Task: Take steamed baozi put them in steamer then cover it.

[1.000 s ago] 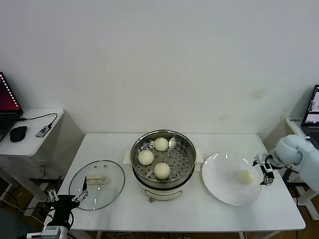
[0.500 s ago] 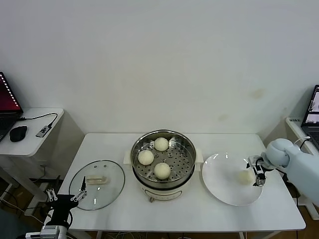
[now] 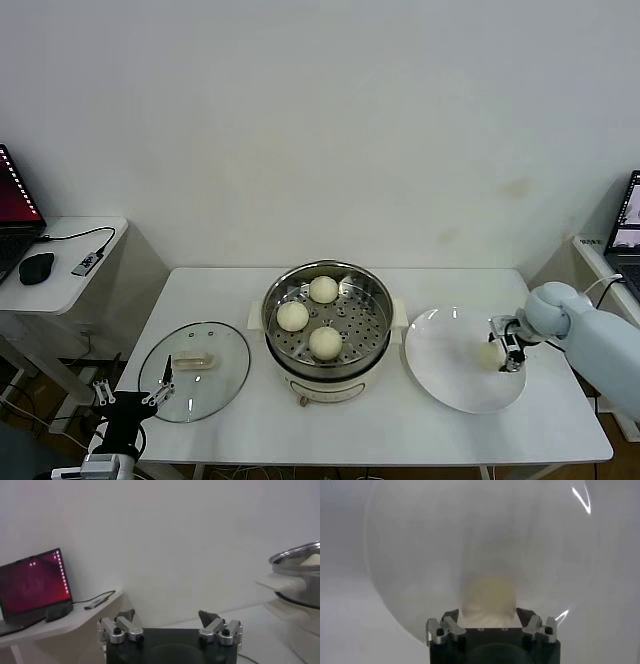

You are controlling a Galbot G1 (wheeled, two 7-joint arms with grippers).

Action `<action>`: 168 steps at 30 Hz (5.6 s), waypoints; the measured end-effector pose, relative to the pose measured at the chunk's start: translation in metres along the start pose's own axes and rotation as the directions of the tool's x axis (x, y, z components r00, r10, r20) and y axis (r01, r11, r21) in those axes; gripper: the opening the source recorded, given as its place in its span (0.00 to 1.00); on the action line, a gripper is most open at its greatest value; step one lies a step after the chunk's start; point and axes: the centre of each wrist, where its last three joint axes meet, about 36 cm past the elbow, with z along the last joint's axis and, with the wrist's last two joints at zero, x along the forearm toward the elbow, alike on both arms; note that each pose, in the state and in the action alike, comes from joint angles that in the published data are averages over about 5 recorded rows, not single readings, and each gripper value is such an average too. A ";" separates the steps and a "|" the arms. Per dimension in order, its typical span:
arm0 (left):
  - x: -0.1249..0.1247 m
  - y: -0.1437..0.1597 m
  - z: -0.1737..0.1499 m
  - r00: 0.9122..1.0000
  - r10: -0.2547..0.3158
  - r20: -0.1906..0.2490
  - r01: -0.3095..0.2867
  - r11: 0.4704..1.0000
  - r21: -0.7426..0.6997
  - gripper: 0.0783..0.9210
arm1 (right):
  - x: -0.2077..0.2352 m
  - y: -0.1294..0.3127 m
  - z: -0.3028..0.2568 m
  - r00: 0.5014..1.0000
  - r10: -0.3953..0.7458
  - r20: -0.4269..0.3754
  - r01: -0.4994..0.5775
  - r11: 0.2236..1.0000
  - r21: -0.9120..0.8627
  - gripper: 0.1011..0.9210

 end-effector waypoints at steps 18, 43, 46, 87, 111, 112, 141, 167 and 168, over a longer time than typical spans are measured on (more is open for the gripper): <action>-0.001 0.001 -0.002 1.000 0.001 0.007 -0.001 1.000 -0.002 0.88 | 0.032 -0.006 0.009 1.000 0.012 -0.004 -0.012 1.000 -0.006 0.60; -0.013 0.000 -0.009 0.999 0.020 0.034 -0.020 1.000 0.008 0.88 | 0.223 -0.081 -0.120 0.969 0.156 0.193 -0.169 0.984 0.053 0.62; -0.012 0.000 -0.008 0.999 0.017 0.032 -0.017 1.000 0.010 0.88 | 0.231 -0.087 -0.147 0.963 0.148 0.225 -0.162 0.986 0.046 0.62; -0.008 0.002 -0.007 1.000 -0.006 0.022 0.006 1.000 0.020 0.88 | 0.138 -0.097 -0.293 0.978 0.011 0.206 -0.010 1.000 -0.008 0.78; -0.009 -0.004 -0.009 0.999 0.008 0.041 -0.010 0.999 0.044 0.88 | 0.146 -0.027 -0.193 0.813 0.319 0.487 -0.195 0.938 -0.287 0.88; -0.008 -0.004 -0.010 0.999 0.009 0.043 -0.011 0.999 0.045 0.88 | 0.141 -0.019 -0.187 0.788 0.348 0.509 -0.205 0.927 -0.315 0.88; -0.011 -0.015 0.011 0.996 -0.052 0.066 0.059 0.993 -0.107 0.88 | -0.006 0.235 -0.100 0.214 0.964 0.154 -0.165 0.191 -0.968 0.88; -0.037 0.036 0.091 0.965 0.260 0.025 -0.080 0.385 -0.919 0.88 | -0.022 0.354 -0.072 0.288 0.908 -0.305 -0.223 -0.246 -0.943 0.88; -0.040 0.037 0.092 0.964 0.266 0.024 -0.079 0.368 -0.926 0.88 | -0.023 0.356 -0.073 0.290 0.906 -0.309 -0.221 -0.251 -0.943 0.88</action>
